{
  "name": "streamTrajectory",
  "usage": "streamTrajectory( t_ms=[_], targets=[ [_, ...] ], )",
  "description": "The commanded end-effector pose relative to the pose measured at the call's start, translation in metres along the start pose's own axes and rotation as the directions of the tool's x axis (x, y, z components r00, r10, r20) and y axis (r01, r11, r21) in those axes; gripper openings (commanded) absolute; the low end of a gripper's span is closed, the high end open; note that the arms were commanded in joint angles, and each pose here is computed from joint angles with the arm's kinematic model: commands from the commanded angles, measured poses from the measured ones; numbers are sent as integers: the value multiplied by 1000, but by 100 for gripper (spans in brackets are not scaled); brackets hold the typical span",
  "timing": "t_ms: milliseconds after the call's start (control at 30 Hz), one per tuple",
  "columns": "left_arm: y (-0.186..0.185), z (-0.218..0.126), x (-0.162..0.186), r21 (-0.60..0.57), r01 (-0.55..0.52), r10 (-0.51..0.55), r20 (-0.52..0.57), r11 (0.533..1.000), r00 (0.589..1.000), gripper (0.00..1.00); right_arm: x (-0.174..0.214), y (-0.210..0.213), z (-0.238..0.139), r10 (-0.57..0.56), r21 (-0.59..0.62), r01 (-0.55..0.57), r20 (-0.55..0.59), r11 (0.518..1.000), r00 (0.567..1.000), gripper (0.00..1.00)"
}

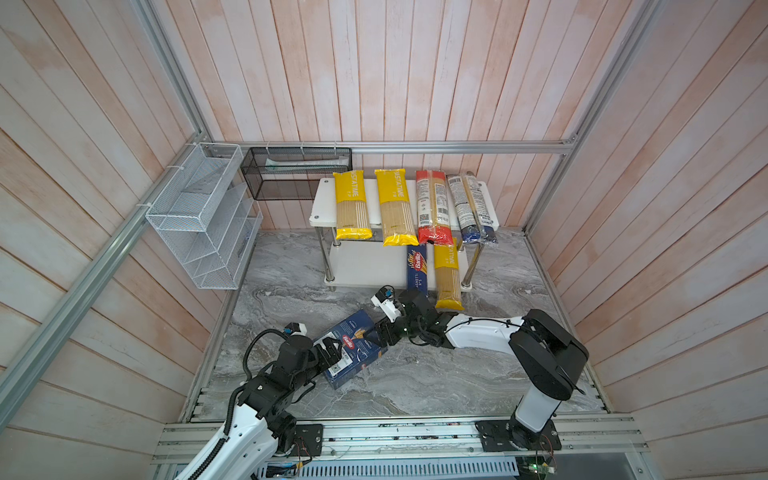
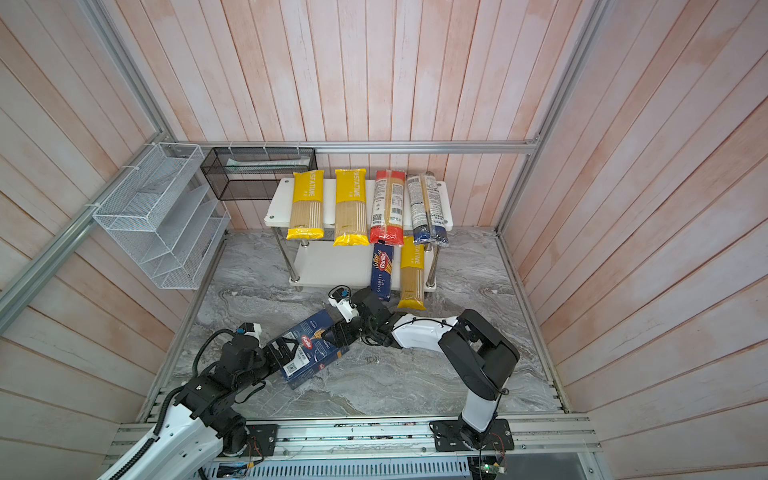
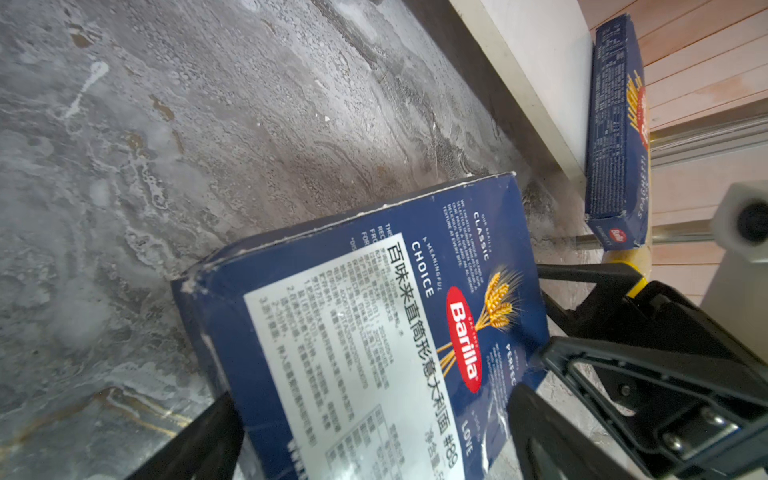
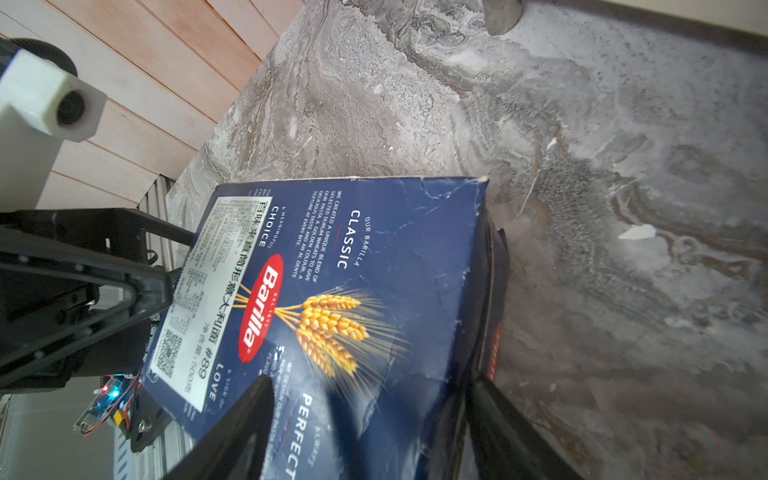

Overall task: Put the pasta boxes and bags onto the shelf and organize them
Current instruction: 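Grip the rigatoni box between both grippers and lift it off the floor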

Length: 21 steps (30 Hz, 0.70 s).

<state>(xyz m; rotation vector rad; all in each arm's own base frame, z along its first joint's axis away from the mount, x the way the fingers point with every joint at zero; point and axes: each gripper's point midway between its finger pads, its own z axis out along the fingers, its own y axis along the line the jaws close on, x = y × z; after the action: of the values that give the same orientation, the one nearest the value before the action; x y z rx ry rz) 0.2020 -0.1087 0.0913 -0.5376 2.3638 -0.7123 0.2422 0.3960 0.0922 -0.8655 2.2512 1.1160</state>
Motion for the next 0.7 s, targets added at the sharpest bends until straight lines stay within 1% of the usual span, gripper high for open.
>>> streamTrajectory(
  t_ms=[0, 167, 333, 533, 667],
  targets=[
    [-12, -2, 1, 48, -16, 16, -14, 999, 1000, 99, 10, -8, 3, 15, 12, -14, -16, 1000, 1000, 73],
    [-16, -2, 5, 78, -1, 3, -31, 997, 1000, 99, 12, -13, 4, 9, 33, -8, -8, 999, 1000, 73],
    [-18, -6, 8, 83, -6, 10, -53, 997, 999, 99, 13, -13, 7, 10, 13, -10, -3, 1000, 1000, 73],
    [-21, -11, 6, 99, -13, 17, -38, 995, 999, 99, 6, -2, 5, 17, -32, -17, 19, 999, 1000, 71],
    [-39, -13, -2, 169, -49, 50, -5, 984, 999, 99, 2, 9, 1, 18, -62, -16, 39, 998, 999, 69]
  ],
)
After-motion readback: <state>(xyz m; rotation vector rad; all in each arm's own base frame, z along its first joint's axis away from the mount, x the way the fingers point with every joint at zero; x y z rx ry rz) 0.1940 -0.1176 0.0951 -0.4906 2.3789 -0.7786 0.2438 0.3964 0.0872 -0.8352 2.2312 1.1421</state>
